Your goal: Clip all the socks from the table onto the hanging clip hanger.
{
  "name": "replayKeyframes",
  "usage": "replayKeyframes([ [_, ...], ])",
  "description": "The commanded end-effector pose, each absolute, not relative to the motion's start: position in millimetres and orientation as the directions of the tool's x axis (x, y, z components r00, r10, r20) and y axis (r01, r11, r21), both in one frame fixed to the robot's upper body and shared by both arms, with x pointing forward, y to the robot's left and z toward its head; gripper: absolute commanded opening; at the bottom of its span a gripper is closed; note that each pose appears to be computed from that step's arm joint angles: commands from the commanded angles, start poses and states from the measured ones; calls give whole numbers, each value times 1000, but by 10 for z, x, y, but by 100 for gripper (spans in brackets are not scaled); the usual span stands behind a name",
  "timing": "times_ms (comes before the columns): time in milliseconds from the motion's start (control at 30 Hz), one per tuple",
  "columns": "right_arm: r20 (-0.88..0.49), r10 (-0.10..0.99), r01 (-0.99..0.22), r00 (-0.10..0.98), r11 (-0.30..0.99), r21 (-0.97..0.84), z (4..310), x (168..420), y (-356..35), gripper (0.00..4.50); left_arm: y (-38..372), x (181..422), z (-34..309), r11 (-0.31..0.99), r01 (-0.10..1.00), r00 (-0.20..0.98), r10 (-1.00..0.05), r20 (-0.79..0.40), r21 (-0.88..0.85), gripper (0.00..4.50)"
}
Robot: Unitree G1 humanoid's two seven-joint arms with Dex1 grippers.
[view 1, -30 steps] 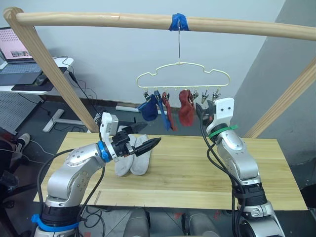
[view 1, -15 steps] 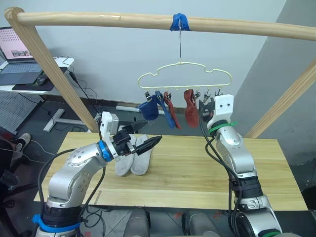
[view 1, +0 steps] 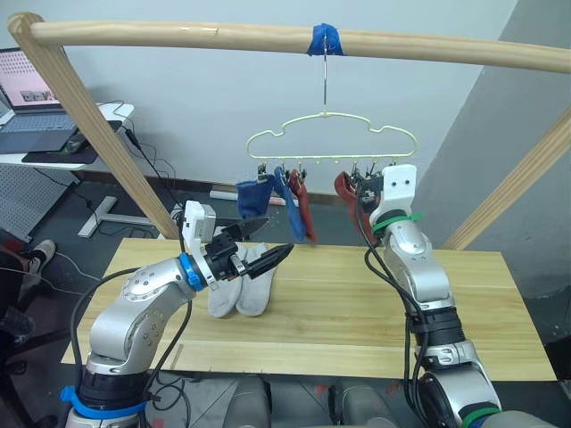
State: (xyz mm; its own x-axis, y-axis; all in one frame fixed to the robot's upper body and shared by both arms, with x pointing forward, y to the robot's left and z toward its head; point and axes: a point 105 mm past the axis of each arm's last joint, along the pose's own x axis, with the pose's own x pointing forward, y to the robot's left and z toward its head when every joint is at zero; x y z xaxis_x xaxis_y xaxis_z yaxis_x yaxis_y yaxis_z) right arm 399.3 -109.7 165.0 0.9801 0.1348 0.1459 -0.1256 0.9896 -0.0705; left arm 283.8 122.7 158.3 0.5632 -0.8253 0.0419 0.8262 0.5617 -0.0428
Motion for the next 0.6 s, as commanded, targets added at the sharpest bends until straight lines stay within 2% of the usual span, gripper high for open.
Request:
replayKeyframes([
  [33,215,145,-139,966,989,-41,1851,4004,-1041,232,1179,2793,1687,550,835,548,-833,76,-2,450],
  [267,189,157,-186,969,971,150,1844,4023,-929,232,1171,2805,1655,552,834,550,-832,66,12,450],
  [600,190,159,-193,969,966,173,1899,4034,-910,232,1158,2792,1634,551,834,549,-833,65,19,450],
])
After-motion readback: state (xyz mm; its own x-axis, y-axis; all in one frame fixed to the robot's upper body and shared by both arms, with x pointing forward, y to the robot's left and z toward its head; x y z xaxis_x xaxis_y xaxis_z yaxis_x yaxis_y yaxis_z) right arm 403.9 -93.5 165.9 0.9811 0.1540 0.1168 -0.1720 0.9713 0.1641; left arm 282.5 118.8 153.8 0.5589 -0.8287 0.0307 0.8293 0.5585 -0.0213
